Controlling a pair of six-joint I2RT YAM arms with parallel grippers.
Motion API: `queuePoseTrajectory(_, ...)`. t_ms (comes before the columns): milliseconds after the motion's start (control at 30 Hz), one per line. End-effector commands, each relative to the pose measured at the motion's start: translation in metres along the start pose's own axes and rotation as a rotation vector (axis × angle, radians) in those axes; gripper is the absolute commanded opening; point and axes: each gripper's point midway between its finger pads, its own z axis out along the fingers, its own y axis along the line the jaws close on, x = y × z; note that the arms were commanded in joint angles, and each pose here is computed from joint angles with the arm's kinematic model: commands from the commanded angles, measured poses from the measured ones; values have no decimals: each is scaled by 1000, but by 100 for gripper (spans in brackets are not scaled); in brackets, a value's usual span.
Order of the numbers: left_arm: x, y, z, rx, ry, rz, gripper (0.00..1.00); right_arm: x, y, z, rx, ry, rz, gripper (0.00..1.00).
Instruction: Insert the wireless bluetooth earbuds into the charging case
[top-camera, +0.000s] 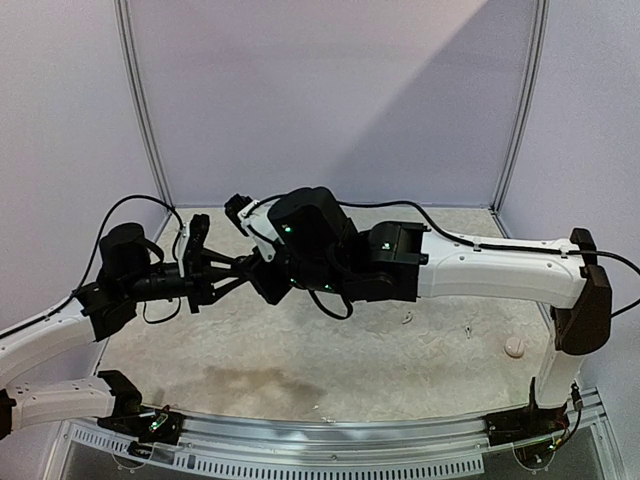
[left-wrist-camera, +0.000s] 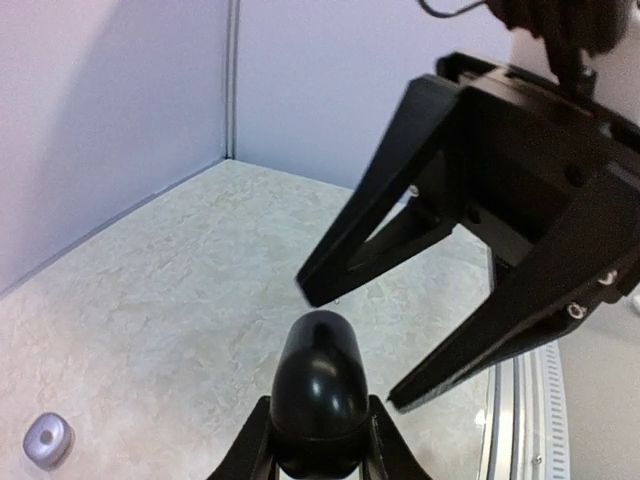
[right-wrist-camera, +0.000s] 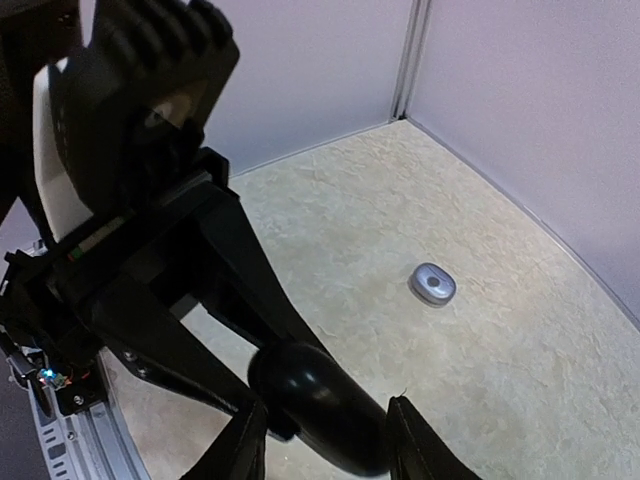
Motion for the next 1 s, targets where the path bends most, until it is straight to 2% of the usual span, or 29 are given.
queuePoseTrajectory(0,13,38,2,-163,16,-286,0,9,-54,-19,150,38,50,43)
queuePoseTrajectory(100,44,64,-1,-247,65,-565,0,19,-100,-37,267,61,129,46)
queuePoseTrajectory(200,87,101,-16,-419,147,-754,0,50,-149,-57,401,140,233,49)
queuePoseTrajectory(333,149,145,-52,-654,196,-1026,0,126,-205,-96,615,340,363,53)
queuePoseTrajectory(400,172,151,-63,-704,216,-1118,0,155,-227,-118,708,408,421,56)
queuePoseTrajectory(467,194,149,-69,-729,266,-1165,0,200,-244,-148,802,526,483,58)
queuePoseTrajectory(533,206,149,-70,-743,296,-1196,0,235,-256,-170,861,591,601,59)
queuePoseTrajectory(633,198,158,-57,-674,278,-1161,0,268,-268,-195,907,604,731,62)
queuePoseTrajectory(767,211,157,-49,-591,349,-1178,0,288,-279,-218,952,558,838,67)
queuePoseTrajectory(867,226,154,-54,-580,425,-1221,0,301,-288,-236,997,547,901,70)
queuePoseTrajectory(967,229,161,-54,-582,445,-1229,1,321,-295,-252,1032,563,980,74)
